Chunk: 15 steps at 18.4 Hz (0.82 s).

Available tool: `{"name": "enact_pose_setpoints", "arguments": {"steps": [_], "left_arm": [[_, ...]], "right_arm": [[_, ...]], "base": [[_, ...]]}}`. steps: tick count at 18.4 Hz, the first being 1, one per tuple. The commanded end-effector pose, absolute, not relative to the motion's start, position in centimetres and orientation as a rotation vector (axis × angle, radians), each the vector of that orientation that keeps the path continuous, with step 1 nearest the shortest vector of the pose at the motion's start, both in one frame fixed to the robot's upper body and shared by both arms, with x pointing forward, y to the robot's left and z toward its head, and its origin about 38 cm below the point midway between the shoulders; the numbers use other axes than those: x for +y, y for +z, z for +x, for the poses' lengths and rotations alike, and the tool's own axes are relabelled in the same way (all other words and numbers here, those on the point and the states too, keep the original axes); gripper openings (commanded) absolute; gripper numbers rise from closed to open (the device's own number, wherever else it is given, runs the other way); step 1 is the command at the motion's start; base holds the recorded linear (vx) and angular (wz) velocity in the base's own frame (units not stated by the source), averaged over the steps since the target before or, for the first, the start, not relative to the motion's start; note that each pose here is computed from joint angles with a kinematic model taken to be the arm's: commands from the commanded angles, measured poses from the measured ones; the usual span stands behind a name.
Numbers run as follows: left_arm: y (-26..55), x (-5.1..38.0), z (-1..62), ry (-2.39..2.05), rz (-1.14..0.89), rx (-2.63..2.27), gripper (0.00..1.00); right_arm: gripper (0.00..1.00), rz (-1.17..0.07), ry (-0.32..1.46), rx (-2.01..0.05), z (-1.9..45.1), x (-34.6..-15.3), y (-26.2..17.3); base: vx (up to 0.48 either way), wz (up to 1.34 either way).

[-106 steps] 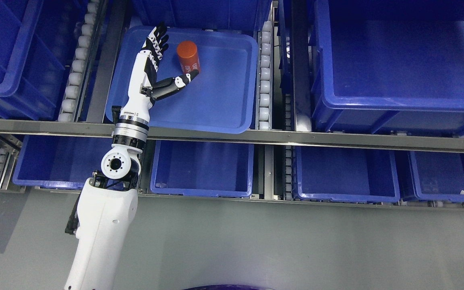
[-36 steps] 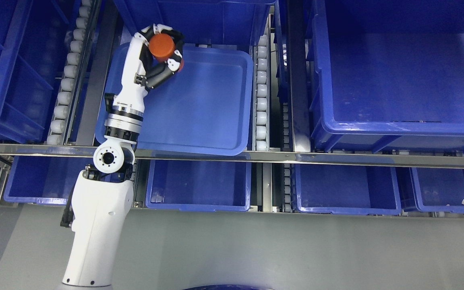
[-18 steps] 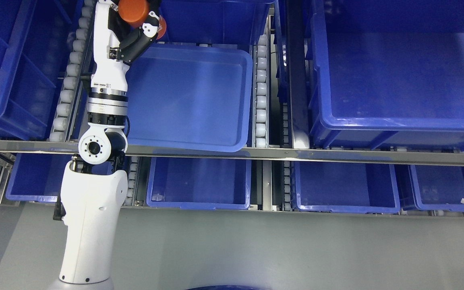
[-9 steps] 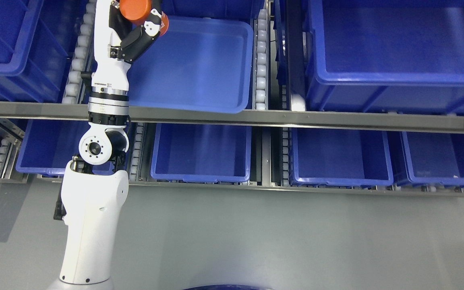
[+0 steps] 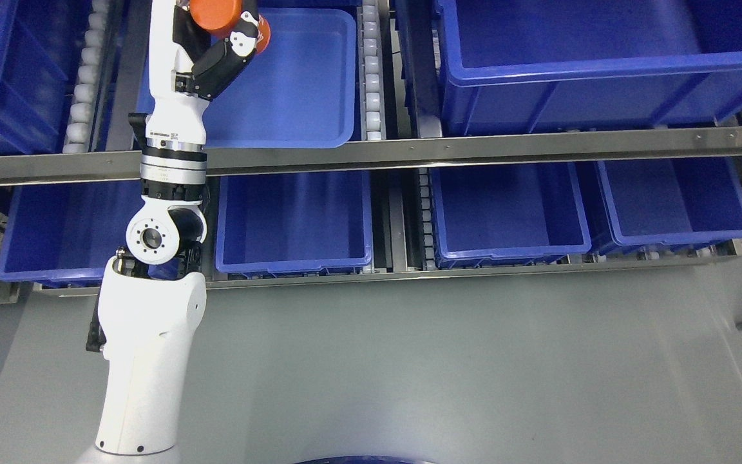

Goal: Grab orange capacitor from left shelf to right desk
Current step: 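Hold the capacitor in the left hand while turning toward the steel table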

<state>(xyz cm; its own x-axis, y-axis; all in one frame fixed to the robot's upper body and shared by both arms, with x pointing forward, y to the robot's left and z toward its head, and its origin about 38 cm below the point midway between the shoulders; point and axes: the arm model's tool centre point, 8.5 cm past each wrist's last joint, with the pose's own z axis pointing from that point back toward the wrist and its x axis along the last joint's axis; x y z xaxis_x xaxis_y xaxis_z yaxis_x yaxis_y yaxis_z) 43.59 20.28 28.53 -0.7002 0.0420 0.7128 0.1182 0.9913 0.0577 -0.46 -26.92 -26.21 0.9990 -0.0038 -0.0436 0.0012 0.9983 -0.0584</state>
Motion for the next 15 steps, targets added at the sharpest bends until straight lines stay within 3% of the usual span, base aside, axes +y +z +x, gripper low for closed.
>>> {"name": "enact_pose_setpoints", "arguments": {"steps": [1,15], "left_arm": [[28.72,20.61,43.52,-0.144,-0.098,-2.35,0.02],[29.19,20.51,43.61,-0.136,-0.116,-2.361,0.02]], "right_arm": [[1.0,-0.074,-0.015,0.05,-1.8,-28.03,-26.13],[1.0,-0.074,-0.015,0.05,-1.8,-28.03,-26.13]], "base": [[-0.028,-0.29],[-0.034,-0.78]]}}
